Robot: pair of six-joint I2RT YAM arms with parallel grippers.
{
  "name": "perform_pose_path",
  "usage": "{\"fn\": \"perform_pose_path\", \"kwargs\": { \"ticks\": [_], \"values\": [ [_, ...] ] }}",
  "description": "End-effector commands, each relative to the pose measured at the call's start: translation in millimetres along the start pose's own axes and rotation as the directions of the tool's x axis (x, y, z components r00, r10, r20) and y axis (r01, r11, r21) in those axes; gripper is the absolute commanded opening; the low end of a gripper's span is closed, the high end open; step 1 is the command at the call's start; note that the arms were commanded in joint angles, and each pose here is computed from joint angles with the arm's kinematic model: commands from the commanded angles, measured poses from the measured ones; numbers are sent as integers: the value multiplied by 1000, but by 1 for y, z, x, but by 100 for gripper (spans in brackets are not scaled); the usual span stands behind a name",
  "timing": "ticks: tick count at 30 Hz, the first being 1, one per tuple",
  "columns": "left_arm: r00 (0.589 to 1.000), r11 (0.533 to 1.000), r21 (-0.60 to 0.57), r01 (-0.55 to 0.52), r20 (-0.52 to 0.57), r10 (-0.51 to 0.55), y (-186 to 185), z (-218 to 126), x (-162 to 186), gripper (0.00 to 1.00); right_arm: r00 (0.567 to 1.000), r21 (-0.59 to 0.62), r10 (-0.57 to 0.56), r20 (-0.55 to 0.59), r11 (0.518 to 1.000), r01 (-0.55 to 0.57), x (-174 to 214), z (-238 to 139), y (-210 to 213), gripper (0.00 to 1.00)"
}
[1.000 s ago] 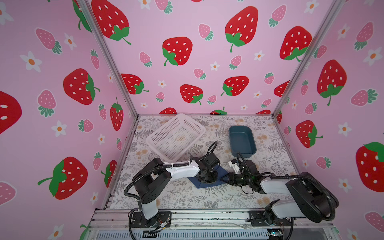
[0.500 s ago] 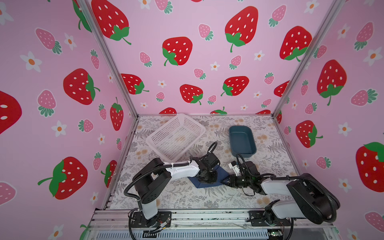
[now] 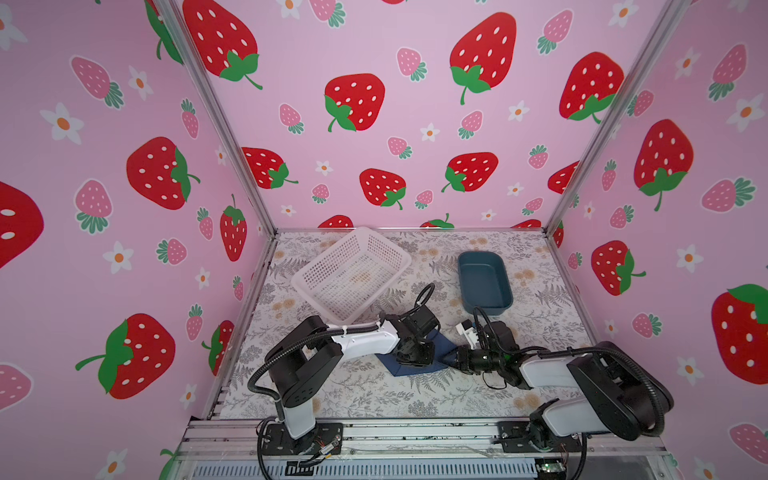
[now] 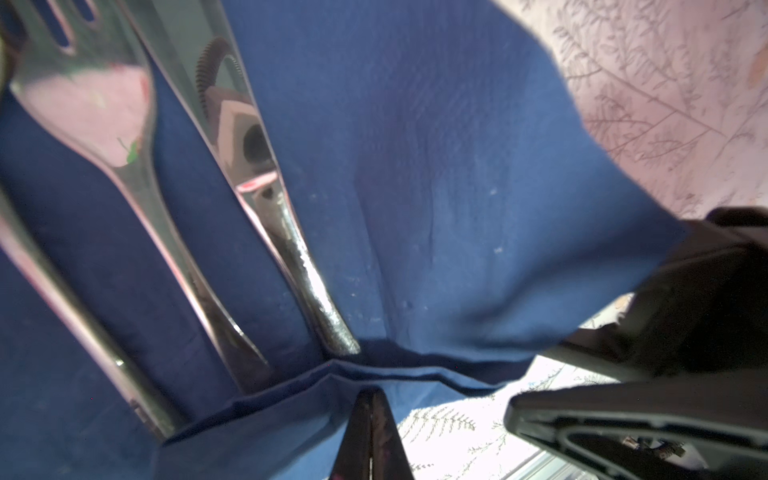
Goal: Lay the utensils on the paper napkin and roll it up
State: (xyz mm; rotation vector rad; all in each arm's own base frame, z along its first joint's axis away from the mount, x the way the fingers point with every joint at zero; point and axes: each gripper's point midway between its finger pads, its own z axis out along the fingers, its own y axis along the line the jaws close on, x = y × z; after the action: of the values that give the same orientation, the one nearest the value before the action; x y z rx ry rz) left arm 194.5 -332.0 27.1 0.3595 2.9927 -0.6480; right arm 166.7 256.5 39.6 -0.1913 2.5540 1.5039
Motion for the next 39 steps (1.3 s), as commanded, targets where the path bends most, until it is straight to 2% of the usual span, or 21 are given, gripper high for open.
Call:
{"fn": "perform_pose_path", "kwargs": {
  "ticks": [1, 7, 21, 26, 31, 39],
  "values": [
    [1000, 1000, 7, -11, 29, 11, -7, -11, -6, 7, 1000, -12, -18, 21, 1000, 18, -9, 3, 7, 33],
    [999, 1000, 20, -19, 39, 19, -10, -14, -7, 7, 1000, -1, -28, 7, 1000, 28, -6, 7, 8, 26],
    [999, 1000, 11, -7, 38, 6, -7, -11, -7, 7, 998, 17, -53, 18, 998, 53, -8, 14, 24, 28],
    [999, 1000, 4, 11, 39, -11, -3, -9, -6, 7, 998, 13, -54, 34, 998, 54, -10, 15, 32, 25],
    [999, 998, 45, 33, 40, -35, -4, -9, -7, 7, 998, -4, -66, 26, 998, 66, -9, 20, 43, 31],
    [996, 997, 71, 42, 75, -47, -4, -20, -12, 7, 998, 4, -62, 23, 998, 62, -5, 24, 45, 32]
  ]
}}
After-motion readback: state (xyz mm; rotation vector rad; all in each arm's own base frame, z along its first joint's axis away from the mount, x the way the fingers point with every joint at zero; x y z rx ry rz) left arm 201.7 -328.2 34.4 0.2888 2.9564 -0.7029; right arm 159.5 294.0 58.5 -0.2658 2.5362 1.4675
